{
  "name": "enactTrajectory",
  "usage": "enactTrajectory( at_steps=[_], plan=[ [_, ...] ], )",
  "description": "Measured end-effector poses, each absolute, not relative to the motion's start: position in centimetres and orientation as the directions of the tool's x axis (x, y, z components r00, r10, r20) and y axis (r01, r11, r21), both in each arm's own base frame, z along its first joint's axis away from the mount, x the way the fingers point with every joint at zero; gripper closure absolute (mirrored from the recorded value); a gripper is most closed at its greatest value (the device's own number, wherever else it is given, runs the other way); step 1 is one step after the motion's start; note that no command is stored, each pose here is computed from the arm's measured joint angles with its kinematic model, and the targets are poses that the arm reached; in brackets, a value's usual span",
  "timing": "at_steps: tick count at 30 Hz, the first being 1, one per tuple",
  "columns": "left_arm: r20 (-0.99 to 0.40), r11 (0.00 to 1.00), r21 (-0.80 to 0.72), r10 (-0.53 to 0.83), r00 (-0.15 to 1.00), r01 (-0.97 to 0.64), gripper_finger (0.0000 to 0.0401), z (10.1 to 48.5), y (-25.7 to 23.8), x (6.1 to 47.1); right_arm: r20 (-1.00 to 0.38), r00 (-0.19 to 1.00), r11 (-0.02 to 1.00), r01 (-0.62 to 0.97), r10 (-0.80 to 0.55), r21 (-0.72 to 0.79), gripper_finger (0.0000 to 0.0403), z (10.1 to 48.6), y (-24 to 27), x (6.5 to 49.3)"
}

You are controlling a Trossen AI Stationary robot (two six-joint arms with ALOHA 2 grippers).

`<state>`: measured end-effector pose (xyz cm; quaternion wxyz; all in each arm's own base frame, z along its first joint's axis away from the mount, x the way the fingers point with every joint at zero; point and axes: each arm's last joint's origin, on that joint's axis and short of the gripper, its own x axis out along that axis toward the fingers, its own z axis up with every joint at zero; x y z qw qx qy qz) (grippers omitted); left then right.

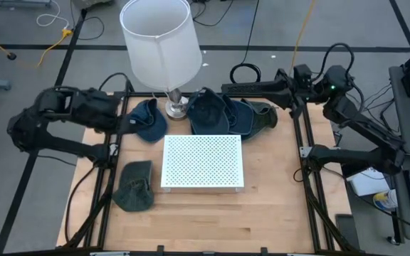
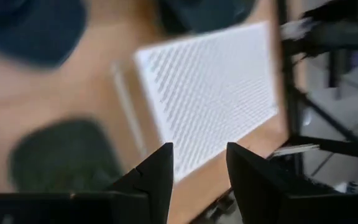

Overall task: Pick & Place hat
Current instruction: Put the bottom left black cap on the left side of the shelf

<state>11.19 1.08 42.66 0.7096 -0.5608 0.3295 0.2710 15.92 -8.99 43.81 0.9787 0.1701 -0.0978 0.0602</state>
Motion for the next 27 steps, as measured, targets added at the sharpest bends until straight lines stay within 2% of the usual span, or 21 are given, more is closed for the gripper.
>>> enactTrajectory(
  at_steps=[5, 8, 14, 20, 27],
  plan=[
    [-0.85, 0.071, -0.515, -0.168, 0.499, -0.854, 0.0249, 41.9, 0.2, 11.7, 0.205, 0.976, 0.933, -0.145, 0.079, 0.329, 0.0243, 43.6, -9.3, 16.3],
    [-0.85, 0.032, -0.488, -0.245, 0.467, -0.872, 0.0249, 41.7, -0.3, 12.2, 0.2, 0.976, 0.932, -0.146, 0.082, 0.332, 0.0243, 43.5, -9.5, 16.6],
    [-0.855, -0.058, -0.441, -0.278, 0.438, -0.896, 0.0249, 41.6, -1.1, 12.5, 0.197, 0.977, 0.932, -0.145, 0.082, 0.333, 0.0243, 43.4, -9.5, 16.7],
    [-0.853, 0.004, -0.433, -0.325, 0.409, -0.901, 0.0249, 41.5, -2.1, 12.6, 0.197, 0.977, 0.946, -0.138, 0.082, 0.294, 0.0243, 43.4, -9.5, 16.7],
    [-0.889, -0.083, -0.394, -0.216, 0.403, -0.915, 0.0249, 41.2, -2.8, 13.1, 0.202, 0.979, 0.952, -0.09, 0.031, 0.293, 0.0243, 43.4, -9.7, 16.8]
  ],
)
